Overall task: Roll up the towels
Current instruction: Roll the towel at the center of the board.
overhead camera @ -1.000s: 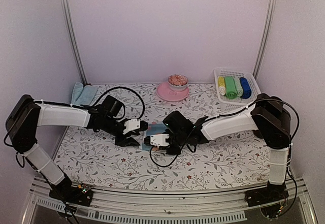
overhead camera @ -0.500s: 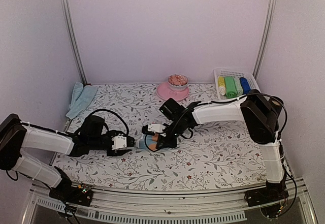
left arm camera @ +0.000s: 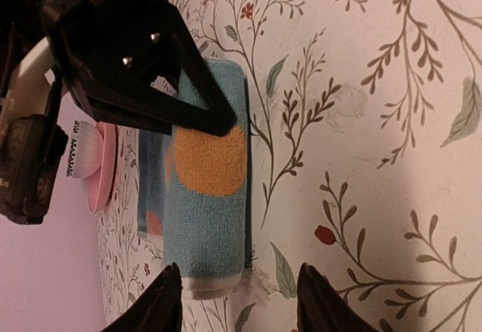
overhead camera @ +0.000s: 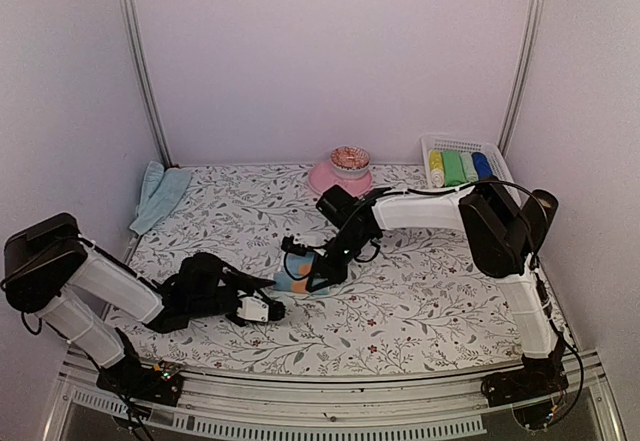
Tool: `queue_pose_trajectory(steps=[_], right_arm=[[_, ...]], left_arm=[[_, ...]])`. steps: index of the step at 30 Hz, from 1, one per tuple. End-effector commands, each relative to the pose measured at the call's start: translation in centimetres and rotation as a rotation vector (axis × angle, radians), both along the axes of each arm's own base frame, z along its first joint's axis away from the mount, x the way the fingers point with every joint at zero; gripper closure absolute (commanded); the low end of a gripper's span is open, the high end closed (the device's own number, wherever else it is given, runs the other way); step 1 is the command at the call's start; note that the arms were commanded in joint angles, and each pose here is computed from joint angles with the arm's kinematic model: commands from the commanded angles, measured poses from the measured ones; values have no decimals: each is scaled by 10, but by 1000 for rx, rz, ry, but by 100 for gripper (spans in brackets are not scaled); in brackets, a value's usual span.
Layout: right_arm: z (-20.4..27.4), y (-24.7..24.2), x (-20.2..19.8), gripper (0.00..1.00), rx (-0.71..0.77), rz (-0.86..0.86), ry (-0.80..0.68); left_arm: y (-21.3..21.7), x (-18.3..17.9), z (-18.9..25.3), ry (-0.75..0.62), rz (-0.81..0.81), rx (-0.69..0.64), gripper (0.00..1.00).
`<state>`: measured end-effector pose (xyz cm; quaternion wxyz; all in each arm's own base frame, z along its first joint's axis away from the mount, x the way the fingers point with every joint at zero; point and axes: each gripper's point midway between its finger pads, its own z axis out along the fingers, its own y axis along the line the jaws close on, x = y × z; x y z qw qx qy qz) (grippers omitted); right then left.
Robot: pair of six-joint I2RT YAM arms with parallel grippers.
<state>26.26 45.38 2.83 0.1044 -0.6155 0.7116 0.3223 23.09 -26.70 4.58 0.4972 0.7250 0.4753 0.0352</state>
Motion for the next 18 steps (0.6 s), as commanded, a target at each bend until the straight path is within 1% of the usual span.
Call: queue_pose_trajectory(steps=[1, 5, 9, 12, 18], right_arm=[[-34, -17, -25, 91, -109, 9, 131], [-33, -18, -25, 91, -110, 7, 131], [-33, -19, -24, 91, -111, 9, 132], [-33, -20, -24, 91, -109, 10, 134], [-34, -20, -24, 92, -109, 10, 138]], left_arm=[[-15, 13, 14, -140, 10, -11, 49], [-23, 12, 11, -147, 2, -13, 49], [-26, 18, 14, -184, 20, -23, 48], [-27, 23, 8, -200, 33, 2, 48], [-26, 25, -9, -185, 40, 66, 53]])
